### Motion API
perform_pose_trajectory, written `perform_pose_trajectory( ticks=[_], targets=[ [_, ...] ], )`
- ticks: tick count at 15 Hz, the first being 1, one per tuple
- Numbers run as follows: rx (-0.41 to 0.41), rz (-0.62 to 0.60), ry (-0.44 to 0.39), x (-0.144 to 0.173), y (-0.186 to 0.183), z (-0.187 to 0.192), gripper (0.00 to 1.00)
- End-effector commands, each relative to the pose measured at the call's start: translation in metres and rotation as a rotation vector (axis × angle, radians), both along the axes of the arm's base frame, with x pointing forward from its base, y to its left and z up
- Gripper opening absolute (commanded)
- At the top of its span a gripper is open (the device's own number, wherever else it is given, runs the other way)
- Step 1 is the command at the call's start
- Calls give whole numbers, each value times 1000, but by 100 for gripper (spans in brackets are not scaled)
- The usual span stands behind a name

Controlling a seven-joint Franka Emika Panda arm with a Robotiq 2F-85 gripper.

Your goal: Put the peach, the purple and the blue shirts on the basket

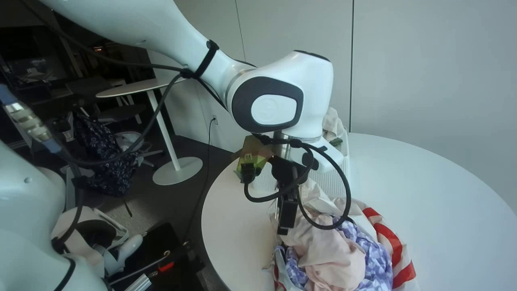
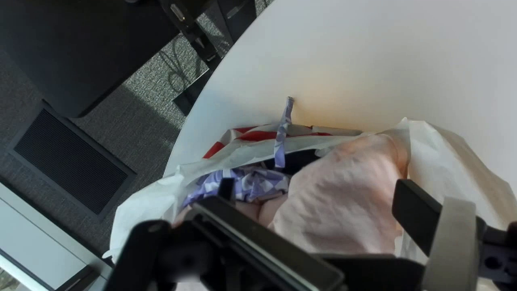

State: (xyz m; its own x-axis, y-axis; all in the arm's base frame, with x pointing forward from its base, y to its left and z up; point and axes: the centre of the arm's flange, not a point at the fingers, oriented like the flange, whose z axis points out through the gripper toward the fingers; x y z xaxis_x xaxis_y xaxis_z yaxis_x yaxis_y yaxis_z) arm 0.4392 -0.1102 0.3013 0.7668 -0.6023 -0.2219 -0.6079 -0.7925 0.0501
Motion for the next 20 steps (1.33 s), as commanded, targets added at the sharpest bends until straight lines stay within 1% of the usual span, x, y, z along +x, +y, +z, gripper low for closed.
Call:
perform_pose_trajectory(
  ticks=[1,6,9,12,16,18,19,20],
  targets=[
    [-101,-169,-44,4,-6,-22,100],
    [-240,-388,-32,8,-23,-40,100],
    [-264,-480,-30,14,-26,-46,100],
    [-291,-563,-71,23,-21,-40,100],
    [-346,-633,-81,36,-22,-45,100],
    [-341,-653,-70,40,-23,-51,100],
    [-346,-661,-63,42,-23,-54,97],
    [-343,-669,-59,44,-23,-59,74]
  ],
)
